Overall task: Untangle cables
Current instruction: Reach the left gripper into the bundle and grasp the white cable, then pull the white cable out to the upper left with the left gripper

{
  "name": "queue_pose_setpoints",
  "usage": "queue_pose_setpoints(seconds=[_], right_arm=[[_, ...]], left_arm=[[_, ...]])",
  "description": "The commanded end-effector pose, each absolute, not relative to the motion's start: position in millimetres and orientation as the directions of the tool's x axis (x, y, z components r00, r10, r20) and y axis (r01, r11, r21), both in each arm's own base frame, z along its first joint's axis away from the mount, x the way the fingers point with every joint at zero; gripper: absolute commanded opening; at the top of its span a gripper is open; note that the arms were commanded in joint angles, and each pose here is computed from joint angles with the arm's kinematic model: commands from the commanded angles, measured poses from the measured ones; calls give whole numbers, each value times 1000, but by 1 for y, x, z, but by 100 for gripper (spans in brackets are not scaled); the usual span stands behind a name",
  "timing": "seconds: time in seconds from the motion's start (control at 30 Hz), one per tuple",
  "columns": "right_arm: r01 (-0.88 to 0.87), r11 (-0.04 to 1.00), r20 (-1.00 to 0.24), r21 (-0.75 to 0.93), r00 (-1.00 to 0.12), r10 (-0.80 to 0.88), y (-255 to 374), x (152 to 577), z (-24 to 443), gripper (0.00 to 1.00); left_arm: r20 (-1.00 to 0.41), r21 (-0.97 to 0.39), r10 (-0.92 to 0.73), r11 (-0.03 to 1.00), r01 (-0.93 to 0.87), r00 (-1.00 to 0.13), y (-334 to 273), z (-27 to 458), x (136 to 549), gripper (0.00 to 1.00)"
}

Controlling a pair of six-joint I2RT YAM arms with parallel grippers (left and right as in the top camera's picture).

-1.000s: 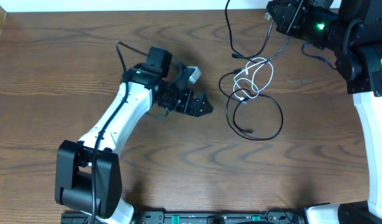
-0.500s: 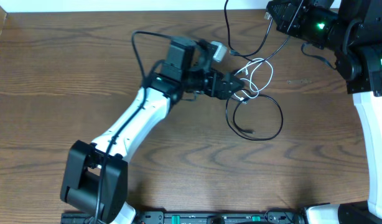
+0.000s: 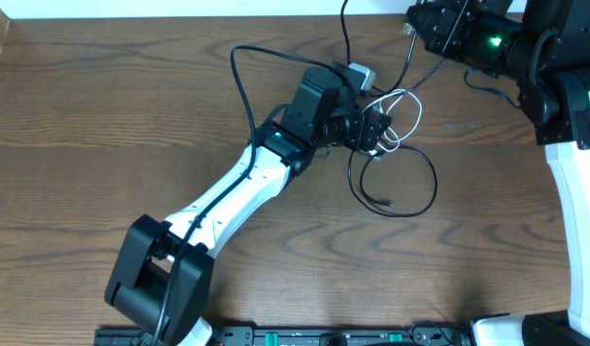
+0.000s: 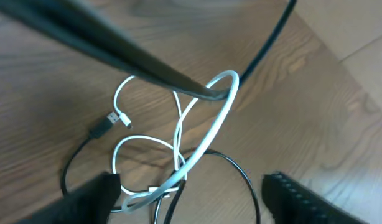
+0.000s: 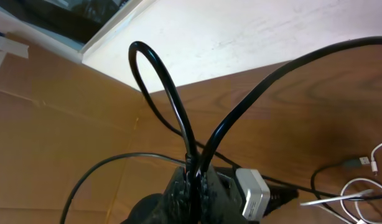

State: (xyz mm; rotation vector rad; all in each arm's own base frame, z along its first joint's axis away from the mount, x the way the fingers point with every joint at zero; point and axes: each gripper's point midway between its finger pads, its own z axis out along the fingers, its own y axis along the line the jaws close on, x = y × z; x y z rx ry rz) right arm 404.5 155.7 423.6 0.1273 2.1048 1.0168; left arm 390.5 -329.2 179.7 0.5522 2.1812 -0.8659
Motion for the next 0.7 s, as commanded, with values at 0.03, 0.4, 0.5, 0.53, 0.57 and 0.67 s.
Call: queue_pose_setpoints(seconds=[0.03,0.4,0.5,0.53,0.57,0.67], right_arm=[[-247,660,-605,709,-694,390,161,398,430,1],[180,875,-668,449,-583,463,62,419,367,1],[325,865,-668,382,-550,502,18,422,343,1],[362,854,-658,373,-546,519,5,423,333,1],[402,839,-642,367,-543,541,-9,422,321,1],[456,810,-578,369,-570,584,-27,418,284,1]], left_arm=[[-755,-397,120,699,595,-645,-329,178,395,46],[-658,-563,6,660,498,-753,-315,204,382,7],[-612,-587,-39,692,420,-790,-288,214,379,7],[-604,-588,-54,704,398,-795,-274,221,376,8],[-604,-588,-71,712,384,-794,-262,230,374,7],[-649,-596,-122,695,402,-751,-240,271,365,7]])
